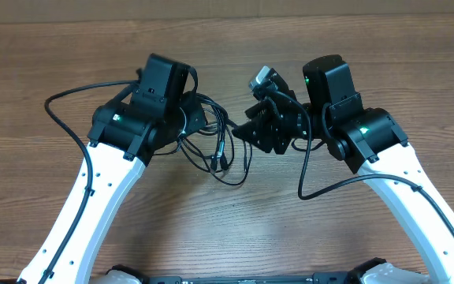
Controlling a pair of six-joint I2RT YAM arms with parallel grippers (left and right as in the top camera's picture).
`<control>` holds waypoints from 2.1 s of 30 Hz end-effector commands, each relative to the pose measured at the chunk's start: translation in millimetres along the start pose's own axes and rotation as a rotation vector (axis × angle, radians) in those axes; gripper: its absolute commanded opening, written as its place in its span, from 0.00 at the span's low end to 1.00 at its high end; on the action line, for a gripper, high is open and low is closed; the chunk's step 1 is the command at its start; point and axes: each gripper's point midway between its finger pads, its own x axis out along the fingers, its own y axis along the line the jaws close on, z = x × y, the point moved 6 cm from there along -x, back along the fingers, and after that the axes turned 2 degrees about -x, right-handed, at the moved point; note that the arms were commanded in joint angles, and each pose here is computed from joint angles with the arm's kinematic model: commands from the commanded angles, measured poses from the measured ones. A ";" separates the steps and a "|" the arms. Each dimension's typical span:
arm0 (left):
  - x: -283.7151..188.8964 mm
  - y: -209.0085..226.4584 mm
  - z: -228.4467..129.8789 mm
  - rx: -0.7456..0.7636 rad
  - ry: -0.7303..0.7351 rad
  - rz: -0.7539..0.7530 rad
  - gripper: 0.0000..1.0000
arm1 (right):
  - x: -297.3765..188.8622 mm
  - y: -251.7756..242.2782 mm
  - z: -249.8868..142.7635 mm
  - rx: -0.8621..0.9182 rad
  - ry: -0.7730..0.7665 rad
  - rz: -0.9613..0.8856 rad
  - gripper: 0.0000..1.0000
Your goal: Untangle cables
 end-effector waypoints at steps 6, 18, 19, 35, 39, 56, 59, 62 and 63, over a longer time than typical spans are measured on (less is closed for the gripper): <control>-7.2 -30.4 -13.7 0.348 0.112 -0.264 0.04 | -7.8 -0.1 6.8 -0.030 -0.025 -0.047 0.57; -8.9 -36.5 -13.4 0.390 0.108 -0.314 0.04 | -7.8 -0.1 6.8 -0.029 -0.025 -0.047 0.04; -8.7 -36.3 -12.9 0.388 0.105 -0.310 0.04 | -7.8 0.0 6.9 -0.030 -0.025 -0.046 0.04; -7.2 -37.3 10.6 0.097 -0.016 -0.248 0.04 | -9.3 25.4 -5.3 -0.153 -0.003 0.164 0.04; -8.1 -40.6 13.6 0.100 -0.032 -0.266 0.04 | -11.4 35.0 -10.9 -0.204 0.000 0.242 0.04; -8.7 -43.3 9.4 0.301 -0.031 -0.290 0.04 | -9.6 20.0 -19.4 -0.075 0.082 0.108 0.60; -8.0 -40.0 1.8 0.444 -0.002 -0.289 0.04 | -8.6 5.7 -15.8 0.020 0.084 -0.014 1.00; -6.9 -34.1 -4.4 0.534 0.026 -0.268 0.04 | -8.9 -4.7 -11.5 0.082 0.068 -0.101 1.00; -6.8 -32.9 -6.2 0.557 0.035 -0.266 0.04 | -9.1 -7.4 -9.7 0.098 0.060 -0.124 1.00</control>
